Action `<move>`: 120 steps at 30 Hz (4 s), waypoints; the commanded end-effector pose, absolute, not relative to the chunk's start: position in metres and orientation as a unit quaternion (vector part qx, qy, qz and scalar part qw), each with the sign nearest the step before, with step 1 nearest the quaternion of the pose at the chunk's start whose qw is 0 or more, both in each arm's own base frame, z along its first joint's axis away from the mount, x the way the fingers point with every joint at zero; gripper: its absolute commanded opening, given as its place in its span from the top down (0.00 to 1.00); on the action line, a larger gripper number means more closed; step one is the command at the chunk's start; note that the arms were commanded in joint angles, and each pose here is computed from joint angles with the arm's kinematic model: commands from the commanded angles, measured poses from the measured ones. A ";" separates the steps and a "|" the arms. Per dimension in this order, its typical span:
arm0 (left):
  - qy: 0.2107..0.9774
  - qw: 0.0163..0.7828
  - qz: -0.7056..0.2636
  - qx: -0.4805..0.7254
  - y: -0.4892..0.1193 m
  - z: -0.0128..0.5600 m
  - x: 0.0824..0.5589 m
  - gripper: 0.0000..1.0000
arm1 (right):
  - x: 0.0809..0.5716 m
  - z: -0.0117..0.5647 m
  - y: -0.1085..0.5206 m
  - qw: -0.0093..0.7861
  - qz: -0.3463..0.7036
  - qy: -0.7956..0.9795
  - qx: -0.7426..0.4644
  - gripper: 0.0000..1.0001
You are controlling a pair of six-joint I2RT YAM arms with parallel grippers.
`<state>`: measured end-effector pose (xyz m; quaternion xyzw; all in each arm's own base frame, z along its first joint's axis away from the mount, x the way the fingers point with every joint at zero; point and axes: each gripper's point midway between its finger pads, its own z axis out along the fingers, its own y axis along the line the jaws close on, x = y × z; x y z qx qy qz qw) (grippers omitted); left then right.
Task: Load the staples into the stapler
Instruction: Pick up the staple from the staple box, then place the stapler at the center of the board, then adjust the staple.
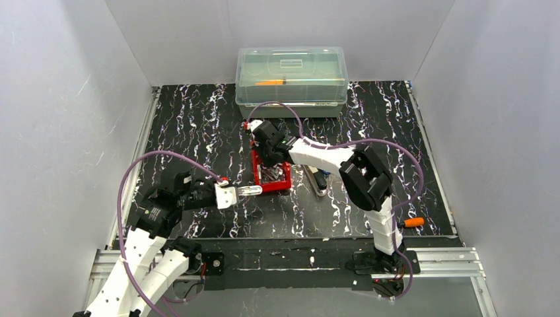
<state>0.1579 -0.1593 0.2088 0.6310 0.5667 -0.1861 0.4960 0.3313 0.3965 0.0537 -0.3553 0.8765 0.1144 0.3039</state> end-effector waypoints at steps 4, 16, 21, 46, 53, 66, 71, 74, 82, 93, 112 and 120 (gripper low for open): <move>0.552 0.502 -0.191 0.638 -0.163 0.212 0.158 1.00 | 0.335 0.135 0.405 0.379 0.155 0.845 -0.345 0.81; 0.535 0.472 -0.188 0.675 -0.161 0.166 0.153 1.00 | 0.299 0.166 0.382 0.346 0.303 0.833 -0.308 0.81; 0.533 0.455 -0.187 0.688 -0.162 0.135 0.159 1.00 | 0.290 0.177 0.369 0.318 0.397 0.814 -0.282 0.81; 0.547 0.458 -0.191 0.675 -0.164 0.115 0.167 0.27 | 0.279 0.206 0.363 0.275 0.522 0.765 -0.259 0.82; 0.541 0.492 -0.196 0.654 -0.169 0.169 0.167 0.08 | 0.258 0.226 0.359 0.241 0.572 0.731 -0.284 0.82; 0.467 0.615 -0.175 0.611 -0.208 0.256 0.245 0.11 | 0.228 0.271 0.360 0.198 0.661 0.658 -0.303 0.79; 0.431 0.620 -0.189 0.628 -0.222 0.270 0.256 0.12 | 0.228 0.276 0.362 0.193 0.669 0.654 -0.295 0.79; 0.409 0.620 -0.195 0.641 -0.227 0.271 0.253 0.14 | 0.231 0.275 0.363 0.193 0.670 0.655 -0.291 0.79; 0.387 0.611 -0.236 0.649 -0.236 0.276 0.244 0.25 | 0.237 0.267 0.367 0.189 0.669 0.660 -0.285 0.79; 0.380 0.602 -0.248 0.657 -0.244 0.272 0.248 0.48 | 0.240 0.268 0.374 0.184 0.683 0.650 -0.277 0.78; 0.381 0.585 -0.254 0.670 -0.246 0.261 0.243 0.72 | 0.239 0.264 0.373 0.183 0.683 0.651 -0.276 0.77; 0.381 0.580 -0.242 0.678 -0.246 0.250 0.250 0.71 | 0.242 0.262 0.368 0.188 0.681 0.656 -0.268 0.76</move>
